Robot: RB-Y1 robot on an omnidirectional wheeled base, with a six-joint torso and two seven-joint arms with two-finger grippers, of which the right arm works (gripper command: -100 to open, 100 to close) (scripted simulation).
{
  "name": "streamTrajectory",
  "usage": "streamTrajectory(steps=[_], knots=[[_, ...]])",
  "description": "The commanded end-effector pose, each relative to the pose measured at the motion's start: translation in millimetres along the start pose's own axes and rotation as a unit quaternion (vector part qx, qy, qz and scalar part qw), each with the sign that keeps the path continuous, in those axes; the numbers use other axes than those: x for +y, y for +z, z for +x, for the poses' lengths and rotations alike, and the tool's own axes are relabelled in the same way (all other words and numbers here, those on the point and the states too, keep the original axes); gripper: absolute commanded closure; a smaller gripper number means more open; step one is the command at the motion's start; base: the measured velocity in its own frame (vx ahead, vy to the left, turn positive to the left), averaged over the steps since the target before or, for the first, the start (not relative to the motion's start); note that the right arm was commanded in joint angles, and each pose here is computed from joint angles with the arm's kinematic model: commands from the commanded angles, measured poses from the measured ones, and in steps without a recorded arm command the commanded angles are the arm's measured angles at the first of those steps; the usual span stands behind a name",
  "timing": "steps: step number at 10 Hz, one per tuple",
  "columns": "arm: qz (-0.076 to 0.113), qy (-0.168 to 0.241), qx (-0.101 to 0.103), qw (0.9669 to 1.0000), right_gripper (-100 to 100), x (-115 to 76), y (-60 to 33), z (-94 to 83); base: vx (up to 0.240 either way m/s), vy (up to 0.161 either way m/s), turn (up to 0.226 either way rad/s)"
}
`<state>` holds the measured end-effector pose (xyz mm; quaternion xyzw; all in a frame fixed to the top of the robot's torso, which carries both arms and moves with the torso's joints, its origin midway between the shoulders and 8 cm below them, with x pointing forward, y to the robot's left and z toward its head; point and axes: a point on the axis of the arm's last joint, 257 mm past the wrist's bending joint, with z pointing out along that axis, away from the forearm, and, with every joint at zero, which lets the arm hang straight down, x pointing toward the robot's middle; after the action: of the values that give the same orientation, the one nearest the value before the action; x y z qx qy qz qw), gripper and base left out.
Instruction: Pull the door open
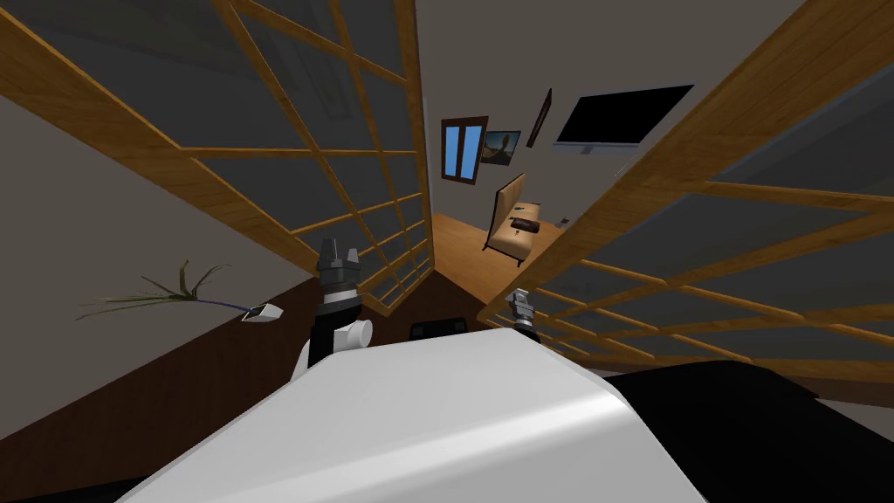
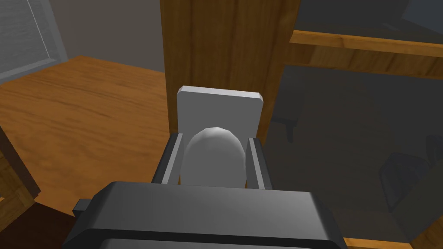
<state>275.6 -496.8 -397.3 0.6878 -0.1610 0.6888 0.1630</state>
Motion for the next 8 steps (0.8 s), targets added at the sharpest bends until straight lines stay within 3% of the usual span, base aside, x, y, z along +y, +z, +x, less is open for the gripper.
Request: streamTrajectory(steps=[1,6,7,8], knots=[[0.015,0.0,-0.001,0.9999,100,-7.2,-5.4,-1.4,-0.243,-0.019,0.069],[0.066,0.001,-0.001,0.9978,100,-32.2,-18.0,-0.5,-0.226,0.019,0.046],[0.06,0.0,0.001,0.9982,100,-29.5,-14.8,-0.4,-0.107,0.014,0.01],[0.078,0.0,-0.002,0.997,100,-37.7,-22.9,-2.2,-0.168,-0.018,0.049]])
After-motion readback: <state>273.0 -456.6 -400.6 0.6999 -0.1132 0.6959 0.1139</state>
